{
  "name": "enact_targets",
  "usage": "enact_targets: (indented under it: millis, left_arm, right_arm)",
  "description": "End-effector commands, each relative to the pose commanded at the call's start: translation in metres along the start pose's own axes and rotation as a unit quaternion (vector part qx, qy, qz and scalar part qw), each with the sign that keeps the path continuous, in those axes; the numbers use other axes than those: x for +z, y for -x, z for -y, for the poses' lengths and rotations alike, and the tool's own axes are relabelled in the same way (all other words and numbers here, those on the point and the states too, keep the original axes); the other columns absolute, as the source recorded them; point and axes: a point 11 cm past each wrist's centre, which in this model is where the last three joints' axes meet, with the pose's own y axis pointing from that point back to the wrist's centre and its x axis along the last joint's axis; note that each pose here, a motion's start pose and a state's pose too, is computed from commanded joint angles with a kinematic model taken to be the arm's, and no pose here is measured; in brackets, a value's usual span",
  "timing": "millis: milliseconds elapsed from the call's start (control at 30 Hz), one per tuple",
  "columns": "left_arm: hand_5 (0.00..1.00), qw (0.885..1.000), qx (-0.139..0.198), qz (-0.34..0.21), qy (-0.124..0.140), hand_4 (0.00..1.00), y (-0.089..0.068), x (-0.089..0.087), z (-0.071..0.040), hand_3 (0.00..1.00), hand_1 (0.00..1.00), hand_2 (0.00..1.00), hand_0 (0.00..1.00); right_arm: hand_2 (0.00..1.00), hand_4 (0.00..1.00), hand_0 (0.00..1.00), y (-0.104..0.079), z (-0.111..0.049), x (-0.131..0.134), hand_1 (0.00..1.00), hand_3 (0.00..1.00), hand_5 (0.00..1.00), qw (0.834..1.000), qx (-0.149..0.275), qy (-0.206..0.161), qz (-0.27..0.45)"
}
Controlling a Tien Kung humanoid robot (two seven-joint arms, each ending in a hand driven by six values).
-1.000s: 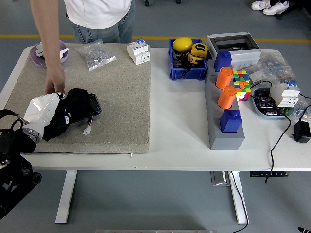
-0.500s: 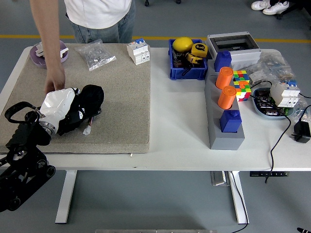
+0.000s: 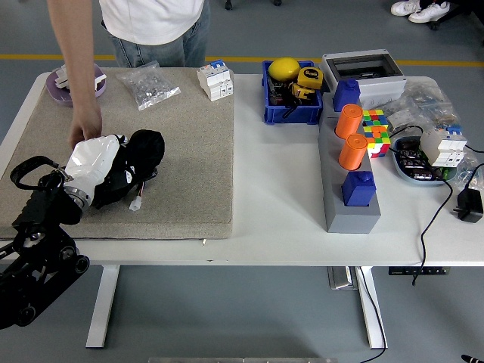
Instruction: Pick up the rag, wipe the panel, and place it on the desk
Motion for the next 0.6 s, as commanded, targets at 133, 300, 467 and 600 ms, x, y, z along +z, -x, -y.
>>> enact_targets:
  millis: [133,300,467,600]
  left_arm:
    - [0.002,1.000,-0.001,0.005,-0.011,0.053,0.001,-0.011,-0.002,0.478,0.134,0.578,0.205]
    - [0.002,1.000,-0.004,0.015,-0.027,0.053,0.004,-0.028,-0.006,0.478,0.134,0.578,0.205]
    - [0.002,0.999,-0.001,0.022,-0.048,0.050,0.002,-0.047,-0.012,0.476,0.133,0.575,0.204]
    - [0.002,0.998,0.005,0.024,-0.063,0.050,0.000,-0.059,-0.015,0.476,0.134,0.575,0.204]
  right_arm:
    - [0.707,0.998,0.733,0.000,0.000,0.000,0.459,0.704,0.606,1.000,0.000,0.000,0.000]
    - [0.707,0.998,0.733,-0.001,0.000,0.001,0.459,0.704,0.606,1.000,0.001,0.000,0.001]
    - [0.707,0.998,0.734,-0.002,0.000,0.003,0.458,0.704,0.604,1.000,0.002,0.002,0.001]
    - [0.707,0.998,0.734,-0.002,0.000,0.002,0.458,0.703,0.604,1.000,0.002,0.002,0.001]
